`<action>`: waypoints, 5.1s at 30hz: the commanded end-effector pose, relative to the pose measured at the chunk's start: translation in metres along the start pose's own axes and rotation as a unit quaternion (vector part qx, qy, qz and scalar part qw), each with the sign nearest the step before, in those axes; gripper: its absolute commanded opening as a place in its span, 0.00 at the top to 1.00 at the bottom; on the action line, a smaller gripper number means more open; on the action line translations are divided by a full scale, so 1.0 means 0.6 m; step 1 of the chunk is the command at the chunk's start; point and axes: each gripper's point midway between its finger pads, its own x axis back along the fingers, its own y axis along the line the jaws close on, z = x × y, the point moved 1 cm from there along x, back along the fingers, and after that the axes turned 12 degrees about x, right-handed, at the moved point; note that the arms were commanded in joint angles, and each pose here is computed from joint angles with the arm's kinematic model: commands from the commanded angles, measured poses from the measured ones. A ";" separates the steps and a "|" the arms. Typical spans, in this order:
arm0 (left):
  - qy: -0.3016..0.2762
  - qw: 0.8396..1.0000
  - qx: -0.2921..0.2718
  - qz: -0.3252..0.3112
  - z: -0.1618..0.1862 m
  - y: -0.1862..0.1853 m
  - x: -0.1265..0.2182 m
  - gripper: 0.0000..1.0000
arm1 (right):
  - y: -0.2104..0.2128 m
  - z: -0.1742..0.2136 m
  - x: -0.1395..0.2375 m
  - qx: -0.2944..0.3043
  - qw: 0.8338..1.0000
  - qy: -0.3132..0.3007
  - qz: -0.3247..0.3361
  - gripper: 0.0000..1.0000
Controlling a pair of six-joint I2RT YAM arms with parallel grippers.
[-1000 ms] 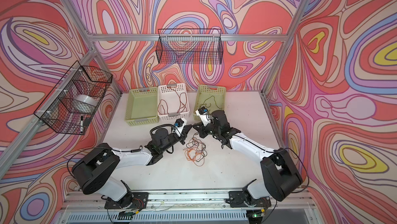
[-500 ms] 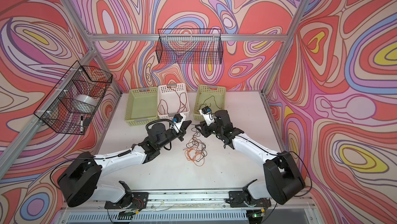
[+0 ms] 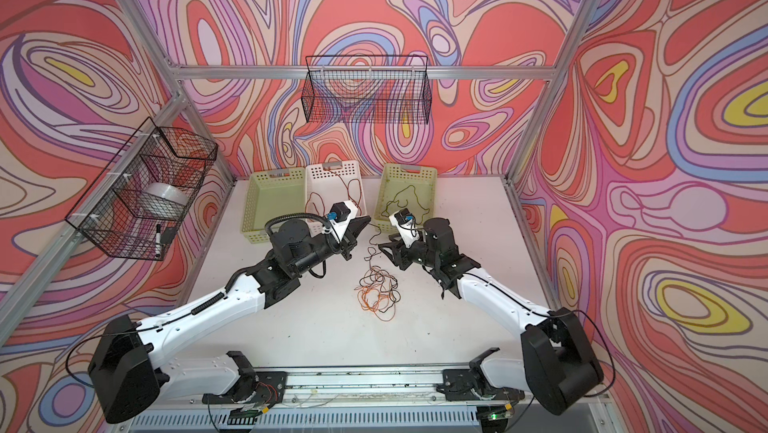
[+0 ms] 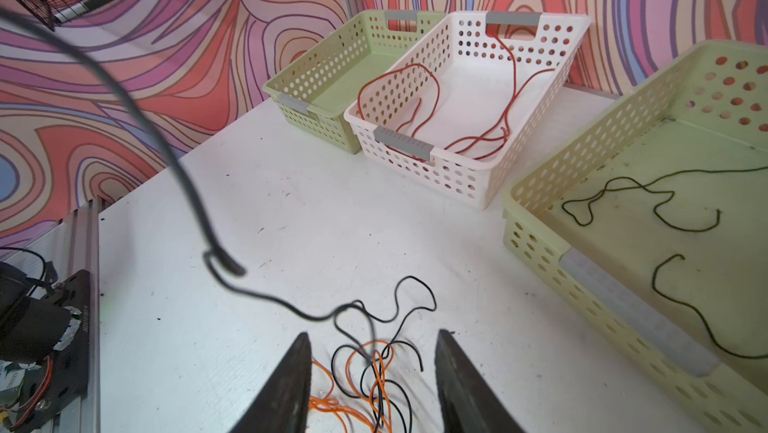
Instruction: Untangle the cables
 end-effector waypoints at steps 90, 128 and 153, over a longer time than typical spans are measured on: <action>-0.093 0.979 0.101 -0.151 -0.075 0.154 0.139 1.00 | 0.003 -0.163 -0.008 0.038 0.994 -0.078 0.070 1.00; 0.019 0.984 0.114 0.136 0.096 0.013 -0.046 0.27 | 0.034 -0.168 0.014 0.083 0.996 -0.024 0.022 1.00; 0.020 0.979 0.096 0.176 0.029 -0.025 -0.041 1.00 | -0.004 -0.126 0.082 0.094 0.985 -0.054 0.132 0.47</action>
